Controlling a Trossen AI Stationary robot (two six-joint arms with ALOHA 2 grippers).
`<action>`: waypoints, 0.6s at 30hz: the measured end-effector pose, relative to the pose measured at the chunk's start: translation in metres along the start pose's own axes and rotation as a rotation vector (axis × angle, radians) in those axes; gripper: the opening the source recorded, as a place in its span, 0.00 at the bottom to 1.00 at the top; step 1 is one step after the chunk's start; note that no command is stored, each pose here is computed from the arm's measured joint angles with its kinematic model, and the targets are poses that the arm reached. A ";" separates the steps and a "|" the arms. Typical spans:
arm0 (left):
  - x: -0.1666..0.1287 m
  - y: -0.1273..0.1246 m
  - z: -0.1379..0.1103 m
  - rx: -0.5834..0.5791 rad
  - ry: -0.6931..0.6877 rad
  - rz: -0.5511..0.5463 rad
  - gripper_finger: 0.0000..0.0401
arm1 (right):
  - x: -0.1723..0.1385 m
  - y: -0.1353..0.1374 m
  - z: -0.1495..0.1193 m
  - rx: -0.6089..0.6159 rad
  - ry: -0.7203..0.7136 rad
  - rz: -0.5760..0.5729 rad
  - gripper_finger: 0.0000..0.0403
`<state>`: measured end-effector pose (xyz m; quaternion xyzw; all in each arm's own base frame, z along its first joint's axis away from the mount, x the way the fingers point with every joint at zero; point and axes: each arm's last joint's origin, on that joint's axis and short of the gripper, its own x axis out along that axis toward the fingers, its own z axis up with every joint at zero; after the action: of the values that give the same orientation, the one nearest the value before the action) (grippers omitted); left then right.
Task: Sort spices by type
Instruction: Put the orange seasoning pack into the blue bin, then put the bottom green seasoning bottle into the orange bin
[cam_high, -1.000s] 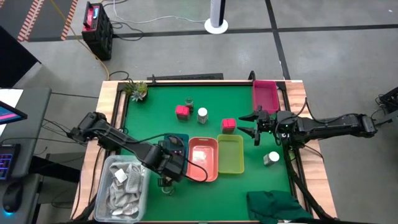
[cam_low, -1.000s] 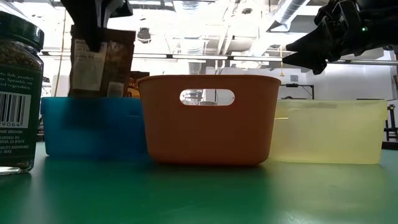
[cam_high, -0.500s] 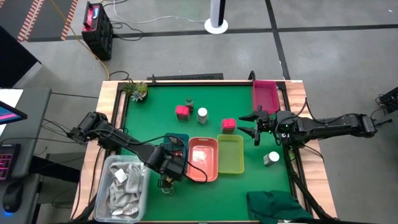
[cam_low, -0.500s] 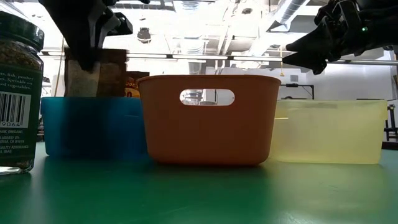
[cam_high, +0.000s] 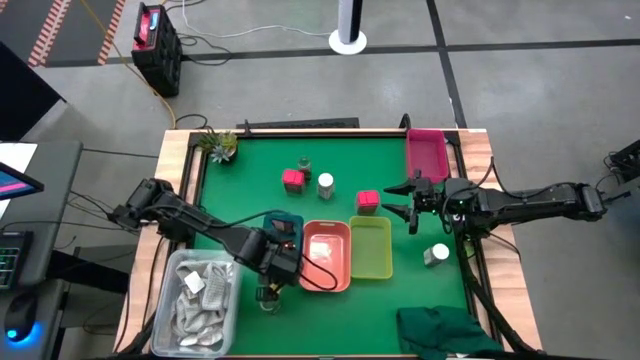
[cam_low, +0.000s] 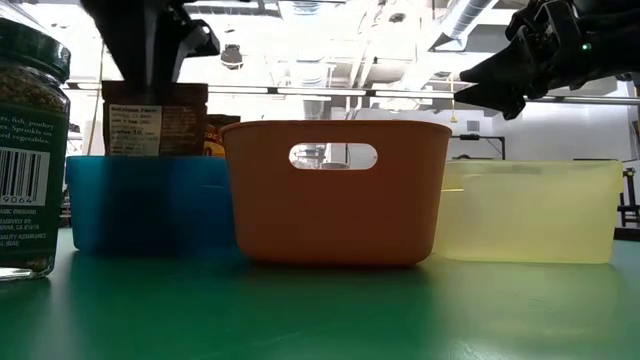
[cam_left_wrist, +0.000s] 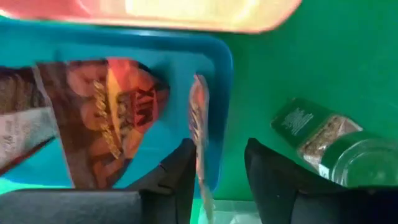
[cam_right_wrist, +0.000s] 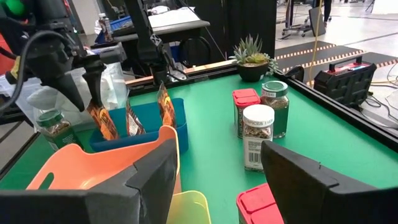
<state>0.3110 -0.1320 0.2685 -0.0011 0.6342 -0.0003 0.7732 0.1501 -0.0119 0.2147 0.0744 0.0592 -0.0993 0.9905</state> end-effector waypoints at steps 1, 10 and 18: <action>-0.002 0.001 0.001 0.004 -0.002 -0.004 0.33 | 0.000 0.000 0.000 0.000 0.000 0.000 0.65; -0.039 0.015 0.018 0.009 -0.070 -0.031 0.33 | 0.000 0.000 0.000 0.000 0.000 0.000 0.65; -0.044 0.005 0.020 0.049 -0.069 -0.104 0.33 | 0.000 0.000 0.000 0.001 0.000 0.000 0.65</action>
<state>0.3218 -0.1272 0.3155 -0.0151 0.6062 -0.0561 0.7932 0.1500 -0.0119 0.2146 0.0747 0.0594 -0.0992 0.9905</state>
